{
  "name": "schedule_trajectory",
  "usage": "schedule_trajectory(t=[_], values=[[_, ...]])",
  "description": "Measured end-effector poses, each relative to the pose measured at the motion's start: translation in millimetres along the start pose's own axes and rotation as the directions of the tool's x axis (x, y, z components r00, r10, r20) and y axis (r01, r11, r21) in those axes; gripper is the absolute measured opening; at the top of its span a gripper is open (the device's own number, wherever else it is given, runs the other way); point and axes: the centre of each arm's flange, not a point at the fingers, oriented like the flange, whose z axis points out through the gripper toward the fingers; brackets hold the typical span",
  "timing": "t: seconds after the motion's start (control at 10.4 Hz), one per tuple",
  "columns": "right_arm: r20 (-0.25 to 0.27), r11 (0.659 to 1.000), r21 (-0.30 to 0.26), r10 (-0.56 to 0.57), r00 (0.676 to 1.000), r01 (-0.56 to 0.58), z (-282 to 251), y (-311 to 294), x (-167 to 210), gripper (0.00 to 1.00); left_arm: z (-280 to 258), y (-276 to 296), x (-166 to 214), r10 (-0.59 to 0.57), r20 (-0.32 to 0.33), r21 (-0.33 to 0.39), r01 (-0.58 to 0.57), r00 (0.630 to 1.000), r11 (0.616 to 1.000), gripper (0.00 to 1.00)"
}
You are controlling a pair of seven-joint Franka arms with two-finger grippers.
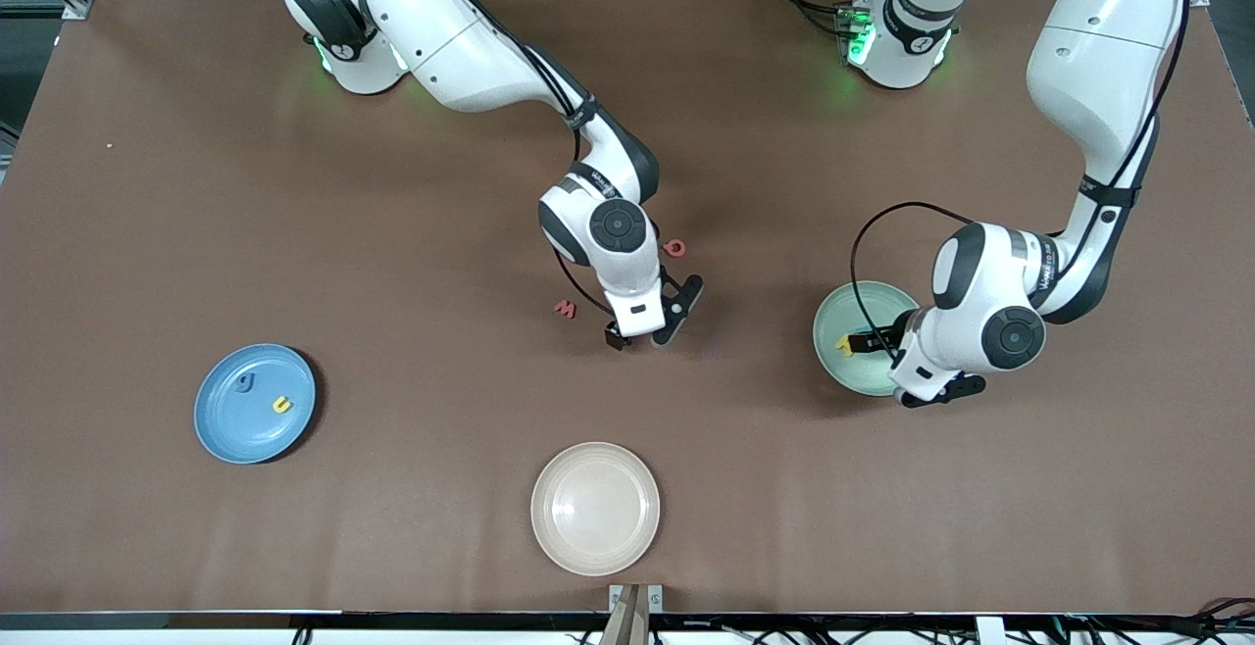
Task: Sort upper and lower case letters into plates
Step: 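Lower the right gripper and grasp the blue 3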
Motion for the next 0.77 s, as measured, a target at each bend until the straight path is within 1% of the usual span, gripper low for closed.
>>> schedule_trajectory(t=[0.19, 0.48, 0.67, 0.77], values=[[-0.001, 1.000, -0.001, -0.001, 1.000, 0.001, 0, 0, 1, 1.00, 6, 35, -15, -0.049, -0.025, -0.018, 0.049, 0.998, 0.999, 1.00], [0.008, 1.000, -0.010, -0.012, 1.000, 0.012, 4, 1, -1, 1.00, 16, 95, -46, -0.114, -0.046, -0.017, 0.114, 0.992, 0.993, 1.00], [0.012, 1.000, -0.018, -0.021, 1.000, 0.021, 5, 1, -1, 0.99, 17, 97, -47, -0.124, -0.048, -0.018, 0.123, 0.991, 0.992, 1.00], [0.012, 1.000, -0.018, -0.023, 1.000, 0.023, 2, 1, 0, 0.83, 17, 94, -44, -0.131, -0.048, -0.019, 0.130, 0.990, 0.991, 1.00]])
